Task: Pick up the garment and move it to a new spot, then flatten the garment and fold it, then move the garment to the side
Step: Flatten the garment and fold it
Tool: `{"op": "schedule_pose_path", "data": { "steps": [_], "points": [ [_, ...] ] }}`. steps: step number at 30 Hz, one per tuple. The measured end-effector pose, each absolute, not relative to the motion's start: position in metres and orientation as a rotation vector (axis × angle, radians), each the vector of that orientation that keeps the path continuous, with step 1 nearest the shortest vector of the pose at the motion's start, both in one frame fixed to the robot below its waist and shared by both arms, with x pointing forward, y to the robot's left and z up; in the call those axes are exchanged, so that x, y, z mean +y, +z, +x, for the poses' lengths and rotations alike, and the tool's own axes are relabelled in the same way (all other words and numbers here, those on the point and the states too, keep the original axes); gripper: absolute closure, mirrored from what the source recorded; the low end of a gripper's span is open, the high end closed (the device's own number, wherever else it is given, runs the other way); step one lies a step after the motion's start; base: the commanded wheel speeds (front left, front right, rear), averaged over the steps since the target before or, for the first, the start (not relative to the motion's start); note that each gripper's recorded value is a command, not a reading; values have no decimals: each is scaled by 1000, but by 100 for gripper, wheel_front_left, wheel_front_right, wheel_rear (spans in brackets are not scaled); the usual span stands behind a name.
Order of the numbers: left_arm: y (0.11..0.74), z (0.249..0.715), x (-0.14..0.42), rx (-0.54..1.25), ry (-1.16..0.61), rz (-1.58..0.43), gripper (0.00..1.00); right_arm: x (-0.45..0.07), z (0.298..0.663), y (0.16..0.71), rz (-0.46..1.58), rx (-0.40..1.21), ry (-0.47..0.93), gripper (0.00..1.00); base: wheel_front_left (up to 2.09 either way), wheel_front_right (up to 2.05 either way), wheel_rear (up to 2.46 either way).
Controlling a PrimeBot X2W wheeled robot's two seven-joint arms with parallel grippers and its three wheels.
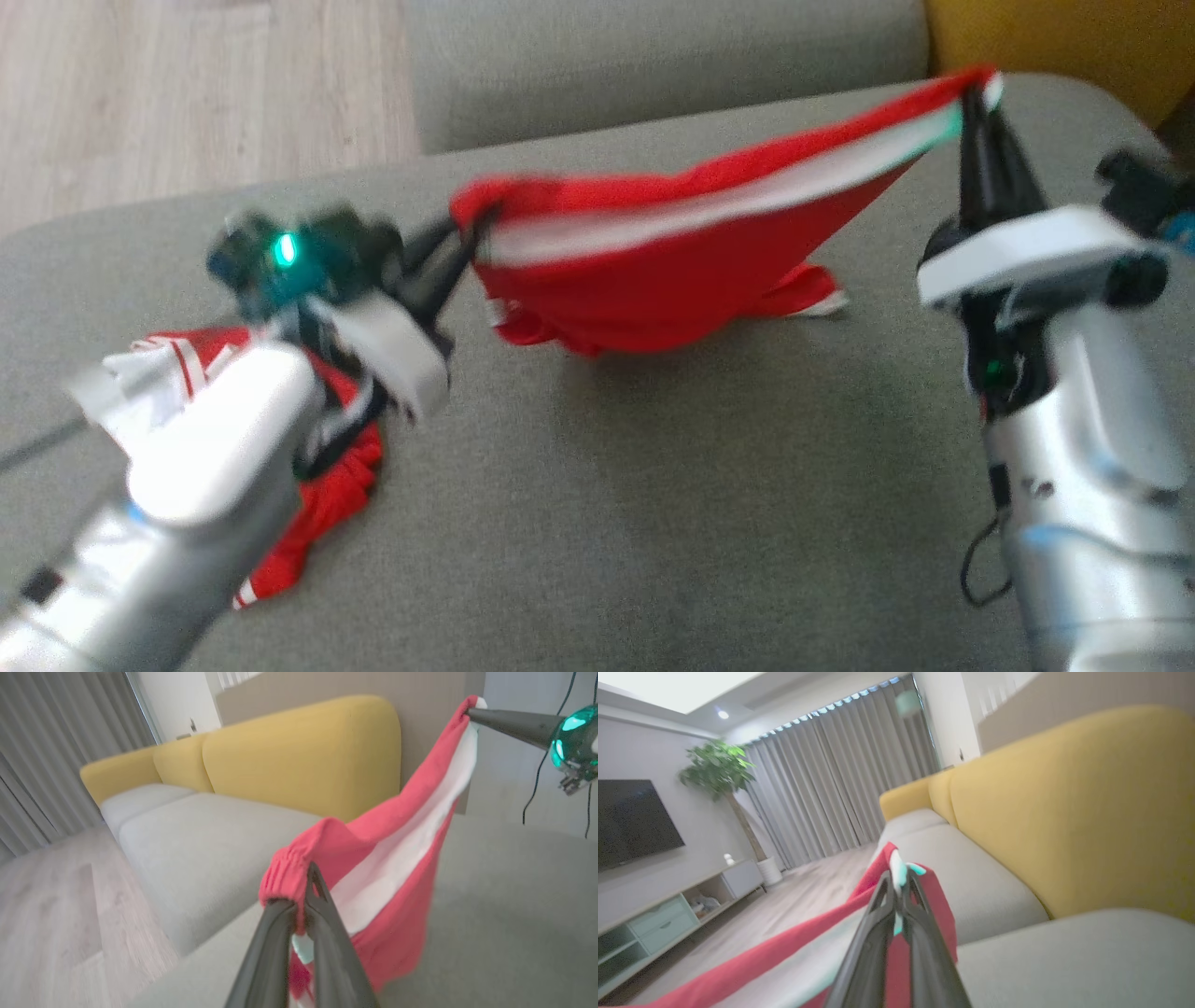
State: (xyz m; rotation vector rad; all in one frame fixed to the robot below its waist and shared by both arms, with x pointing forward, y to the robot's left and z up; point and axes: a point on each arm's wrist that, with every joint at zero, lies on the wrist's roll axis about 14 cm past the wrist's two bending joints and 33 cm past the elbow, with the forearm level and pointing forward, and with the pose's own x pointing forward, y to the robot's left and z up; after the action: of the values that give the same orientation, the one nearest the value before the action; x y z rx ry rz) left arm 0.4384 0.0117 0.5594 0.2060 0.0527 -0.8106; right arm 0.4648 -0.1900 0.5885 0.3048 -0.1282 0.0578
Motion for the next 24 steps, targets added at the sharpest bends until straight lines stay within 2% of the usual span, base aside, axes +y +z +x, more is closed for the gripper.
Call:
{"op": "schedule_pose_path", "data": {
  "steps": [5, 11, 13, 16, 20, 24],
  "points": [
    [655, 445, 7, -131, -808, 244, 100, -191, 455, 688, 247, -349, 97, 100, 0, 0, 0],
    [710, 443, 17, -252, -770, 207, 100, -194, 433, 742, 168, -493, 93, 100, 0, 0, 0],
    [724, 439, 18, -288, -764, 144, 100, -192, 428, 741, 146, -478, 96, 100, 0, 0, 0],
    [721, 429, 13, -285, -797, 117, 100, -192, 428, 706, 111, -371, 82, 100, 0, 0, 0],
    [688, 424, 10, -163, -822, 60, 100, -199, 426, 659, 117, -231, 55, 100, 0, 0, 0],
    [670, 425, 10, -79, -830, 20, 100, -197, 430, 651, 106, -190, 56, 100, 0, 0, 0]
  ]
}}
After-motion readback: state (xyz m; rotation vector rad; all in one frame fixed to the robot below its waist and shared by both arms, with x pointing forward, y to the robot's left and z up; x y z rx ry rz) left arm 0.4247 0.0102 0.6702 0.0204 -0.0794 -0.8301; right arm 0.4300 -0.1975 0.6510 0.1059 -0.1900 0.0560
